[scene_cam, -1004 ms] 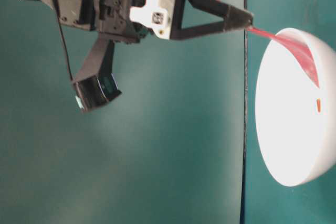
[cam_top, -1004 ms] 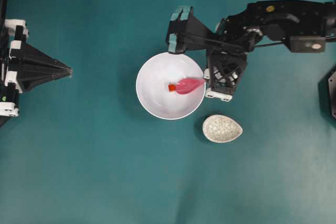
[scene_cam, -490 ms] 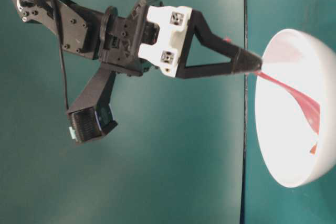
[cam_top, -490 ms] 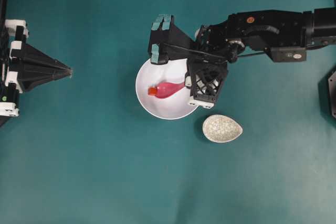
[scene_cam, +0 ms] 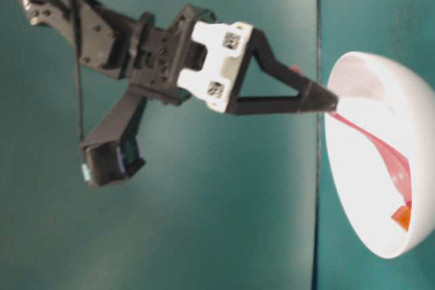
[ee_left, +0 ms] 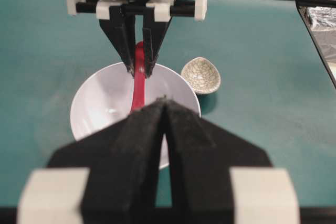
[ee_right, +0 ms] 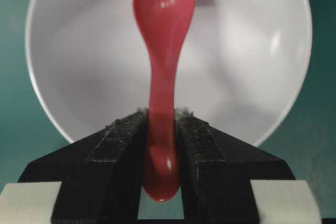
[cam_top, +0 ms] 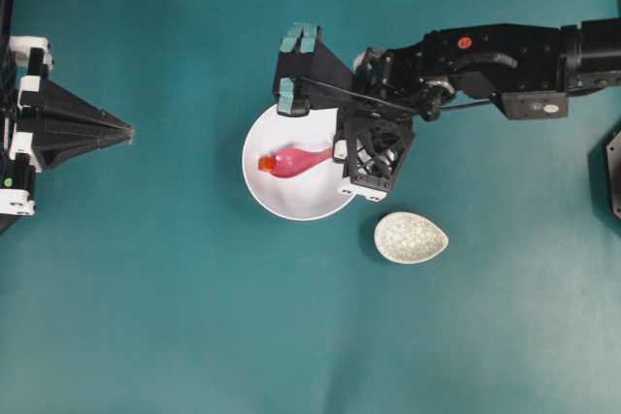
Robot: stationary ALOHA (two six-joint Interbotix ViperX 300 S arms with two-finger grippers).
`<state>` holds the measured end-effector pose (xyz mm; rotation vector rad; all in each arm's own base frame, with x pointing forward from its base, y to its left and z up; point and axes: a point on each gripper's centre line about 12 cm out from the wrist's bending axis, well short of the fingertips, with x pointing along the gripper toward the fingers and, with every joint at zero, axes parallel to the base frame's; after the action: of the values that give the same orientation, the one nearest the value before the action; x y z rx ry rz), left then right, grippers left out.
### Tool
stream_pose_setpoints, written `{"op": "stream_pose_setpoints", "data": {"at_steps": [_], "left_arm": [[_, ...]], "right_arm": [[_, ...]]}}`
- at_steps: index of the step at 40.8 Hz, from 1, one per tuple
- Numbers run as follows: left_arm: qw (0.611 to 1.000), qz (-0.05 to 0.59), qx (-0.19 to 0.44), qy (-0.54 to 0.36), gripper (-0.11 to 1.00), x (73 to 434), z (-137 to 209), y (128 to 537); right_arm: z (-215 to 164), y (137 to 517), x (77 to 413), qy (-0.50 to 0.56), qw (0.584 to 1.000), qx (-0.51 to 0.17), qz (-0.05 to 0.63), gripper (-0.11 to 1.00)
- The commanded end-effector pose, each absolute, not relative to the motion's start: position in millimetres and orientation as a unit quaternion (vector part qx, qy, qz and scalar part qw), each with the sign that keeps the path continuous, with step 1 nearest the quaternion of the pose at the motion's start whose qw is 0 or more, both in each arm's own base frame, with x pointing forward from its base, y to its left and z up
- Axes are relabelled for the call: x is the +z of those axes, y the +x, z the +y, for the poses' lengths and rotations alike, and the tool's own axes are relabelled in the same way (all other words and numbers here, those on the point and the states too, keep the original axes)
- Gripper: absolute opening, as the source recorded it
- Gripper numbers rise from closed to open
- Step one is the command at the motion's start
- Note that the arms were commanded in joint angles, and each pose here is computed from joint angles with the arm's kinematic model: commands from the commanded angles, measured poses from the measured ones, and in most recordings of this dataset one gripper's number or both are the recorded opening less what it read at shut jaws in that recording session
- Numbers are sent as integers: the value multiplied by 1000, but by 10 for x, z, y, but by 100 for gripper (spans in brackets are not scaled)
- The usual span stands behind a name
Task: Grip the spoon and scoop the red block from the bowl with right arm.
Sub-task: 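Drag the spoon under the red cube and tilt it up to scoop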
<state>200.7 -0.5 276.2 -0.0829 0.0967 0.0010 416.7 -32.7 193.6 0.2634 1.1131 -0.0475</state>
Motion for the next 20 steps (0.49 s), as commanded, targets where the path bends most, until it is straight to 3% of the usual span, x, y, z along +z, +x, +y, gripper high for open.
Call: {"op": "stream_pose_setpoints", "data": {"at_steps": [1,20], "left_arm": [[999,36,0,-39,0,2862,-2,2035],[999,36,0,-39,0,2862,-2,2035]], "right_arm": [[-317,4131,2117,124,859,-24,496,24],[-216,3873,2096,122,891,-29,436,24]]}}
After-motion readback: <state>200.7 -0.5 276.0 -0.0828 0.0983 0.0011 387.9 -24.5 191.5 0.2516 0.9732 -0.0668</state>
